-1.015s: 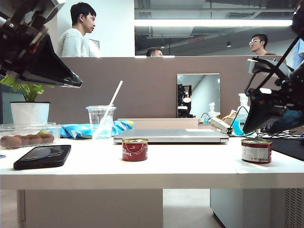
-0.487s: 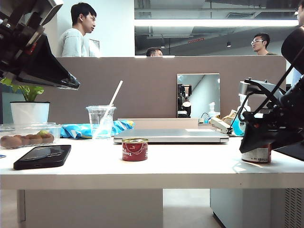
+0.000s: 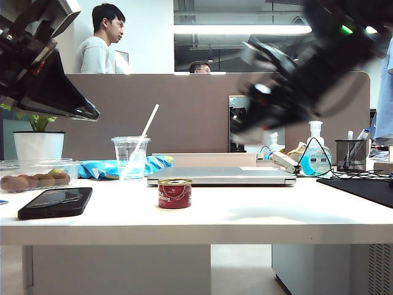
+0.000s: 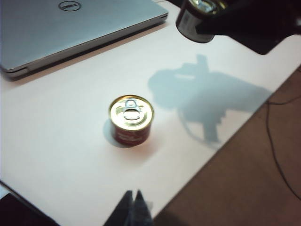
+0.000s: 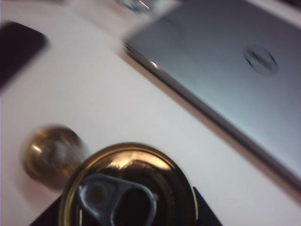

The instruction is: Stack a can of tomatoes on the right onto the can of tomatoes on the left.

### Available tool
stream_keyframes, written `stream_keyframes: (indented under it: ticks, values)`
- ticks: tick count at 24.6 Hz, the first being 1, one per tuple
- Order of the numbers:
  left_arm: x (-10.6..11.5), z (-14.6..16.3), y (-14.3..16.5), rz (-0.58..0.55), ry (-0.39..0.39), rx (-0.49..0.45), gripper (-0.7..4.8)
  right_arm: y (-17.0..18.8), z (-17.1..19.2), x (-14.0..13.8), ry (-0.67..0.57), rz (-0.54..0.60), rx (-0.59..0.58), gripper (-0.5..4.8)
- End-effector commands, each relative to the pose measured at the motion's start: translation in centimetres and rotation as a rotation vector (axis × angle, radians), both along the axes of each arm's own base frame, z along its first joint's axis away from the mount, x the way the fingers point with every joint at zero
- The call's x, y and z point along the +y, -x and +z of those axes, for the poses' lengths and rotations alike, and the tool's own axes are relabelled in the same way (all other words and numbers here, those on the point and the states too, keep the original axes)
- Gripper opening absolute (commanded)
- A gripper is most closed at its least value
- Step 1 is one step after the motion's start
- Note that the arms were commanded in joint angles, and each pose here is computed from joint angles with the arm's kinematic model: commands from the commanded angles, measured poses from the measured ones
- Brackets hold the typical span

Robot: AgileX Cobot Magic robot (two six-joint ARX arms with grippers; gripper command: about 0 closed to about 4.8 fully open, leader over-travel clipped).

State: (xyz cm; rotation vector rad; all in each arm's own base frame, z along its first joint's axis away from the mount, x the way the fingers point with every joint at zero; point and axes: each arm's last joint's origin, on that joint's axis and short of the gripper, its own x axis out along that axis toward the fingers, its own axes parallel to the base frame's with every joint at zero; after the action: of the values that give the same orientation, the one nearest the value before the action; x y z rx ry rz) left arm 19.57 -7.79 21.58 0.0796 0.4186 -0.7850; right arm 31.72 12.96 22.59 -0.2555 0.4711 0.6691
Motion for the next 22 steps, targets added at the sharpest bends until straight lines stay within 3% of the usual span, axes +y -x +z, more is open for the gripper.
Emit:
stream_keyframes:
  ticks: [1, 4, 10, 22]
  values:
    - [0.1, 0.5, -0.2, 0.042, -0.01, -0.047, -0.05, -0.8, 0.9, 4.1, 0.011, 0.092, -0.052, 2.08]
    - [0.1, 0.6, -0.1, 0.041, -0.007, -0.054, -0.05, -1.3, -0.3, 7.1, 0.023, 0.157, -0.025, 2.1]
    - [0.1, 0.7, -0.1, 0.04, -0.003, -0.063, -0.05, -0.9, -2.8, 9.8, 0.048, 0.228, 0.033, 2.1]
    - [0.1, 0.7, -0.1, 0.039, -0.003, -0.063, -0.05, -1.7, -4.8, 10.4, 0.058, 0.221, 0.033, 2.1]
